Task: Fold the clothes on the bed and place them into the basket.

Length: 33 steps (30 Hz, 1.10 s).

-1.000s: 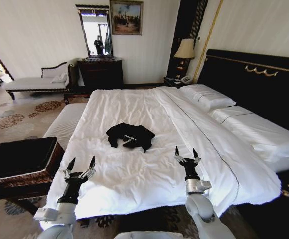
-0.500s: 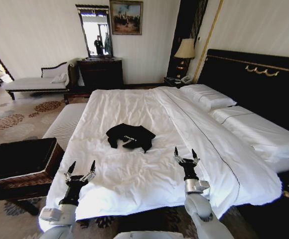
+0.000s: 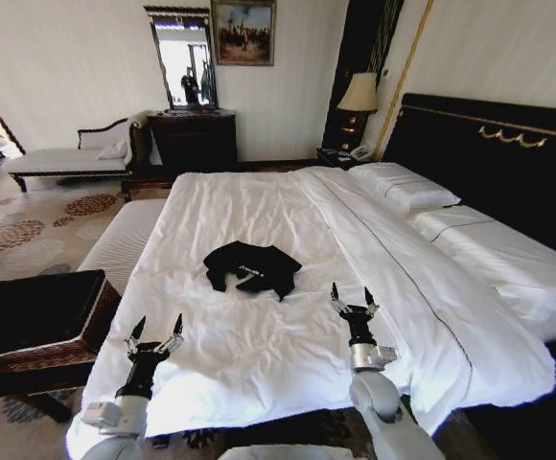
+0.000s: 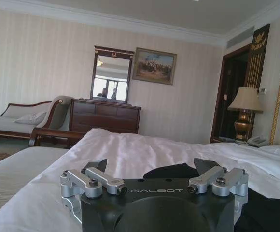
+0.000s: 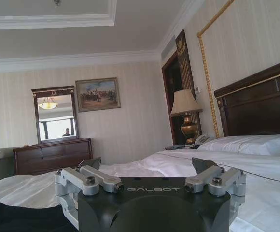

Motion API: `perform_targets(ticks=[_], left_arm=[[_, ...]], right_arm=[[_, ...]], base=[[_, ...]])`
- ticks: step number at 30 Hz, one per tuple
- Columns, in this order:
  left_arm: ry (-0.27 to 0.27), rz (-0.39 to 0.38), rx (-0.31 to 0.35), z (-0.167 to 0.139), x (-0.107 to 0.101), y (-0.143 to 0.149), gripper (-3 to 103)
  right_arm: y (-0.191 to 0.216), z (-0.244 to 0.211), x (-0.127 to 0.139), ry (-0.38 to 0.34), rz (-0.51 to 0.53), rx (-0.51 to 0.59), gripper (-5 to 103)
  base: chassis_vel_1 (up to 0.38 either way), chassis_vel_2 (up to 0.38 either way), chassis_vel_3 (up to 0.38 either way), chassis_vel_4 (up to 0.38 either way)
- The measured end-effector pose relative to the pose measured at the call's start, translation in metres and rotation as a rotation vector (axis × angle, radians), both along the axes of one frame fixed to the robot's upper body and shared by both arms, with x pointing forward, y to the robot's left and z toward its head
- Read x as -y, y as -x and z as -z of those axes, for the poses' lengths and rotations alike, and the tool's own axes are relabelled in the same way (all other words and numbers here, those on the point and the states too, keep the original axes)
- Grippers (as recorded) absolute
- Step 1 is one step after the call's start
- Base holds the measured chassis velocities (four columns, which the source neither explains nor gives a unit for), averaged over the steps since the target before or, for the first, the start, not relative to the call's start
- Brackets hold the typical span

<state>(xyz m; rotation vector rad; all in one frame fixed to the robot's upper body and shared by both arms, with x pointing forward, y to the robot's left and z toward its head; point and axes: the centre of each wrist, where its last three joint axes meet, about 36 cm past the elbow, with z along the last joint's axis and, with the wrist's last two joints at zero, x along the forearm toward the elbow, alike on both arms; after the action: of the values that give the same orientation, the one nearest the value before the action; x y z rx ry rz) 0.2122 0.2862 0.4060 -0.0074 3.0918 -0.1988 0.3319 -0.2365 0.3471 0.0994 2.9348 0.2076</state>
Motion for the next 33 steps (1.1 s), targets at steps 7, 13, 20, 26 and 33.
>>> perform_targets(ticks=[7,13,20,26,33], left_arm=[[0.003,-0.007,-0.005,0.003,0.000,-0.002,100],[0.034,-0.036,-0.012,0.006,-0.006,-0.016,100],[0.194,-0.015,-0.120,-0.005,-0.039,-0.084,100],[0.320,0.010,-0.260,-0.009,-0.063,-0.139,100],[0.379,0.027,-0.286,0.001,-0.087,-0.204,100]], right_arm=[[0.000,0.004,0.002,0.007,0.009,0.000,100],[-0.003,0.006,0.001,0.015,0.017,0.014,100],[-0.012,0.010,-0.006,0.003,0.025,0.019,100],[-0.015,0.022,-0.011,0.004,0.035,-0.005,100],[-0.026,0.037,-0.023,0.007,0.003,-0.036,100]], base=[[0.000,0.000,0.000,0.000],[0.000,0.000,0.000,0.000],[0.000,0.000,0.000,0.000],[0.000,0.000,0.000,0.000],[0.000,0.000,0.000,0.000]])
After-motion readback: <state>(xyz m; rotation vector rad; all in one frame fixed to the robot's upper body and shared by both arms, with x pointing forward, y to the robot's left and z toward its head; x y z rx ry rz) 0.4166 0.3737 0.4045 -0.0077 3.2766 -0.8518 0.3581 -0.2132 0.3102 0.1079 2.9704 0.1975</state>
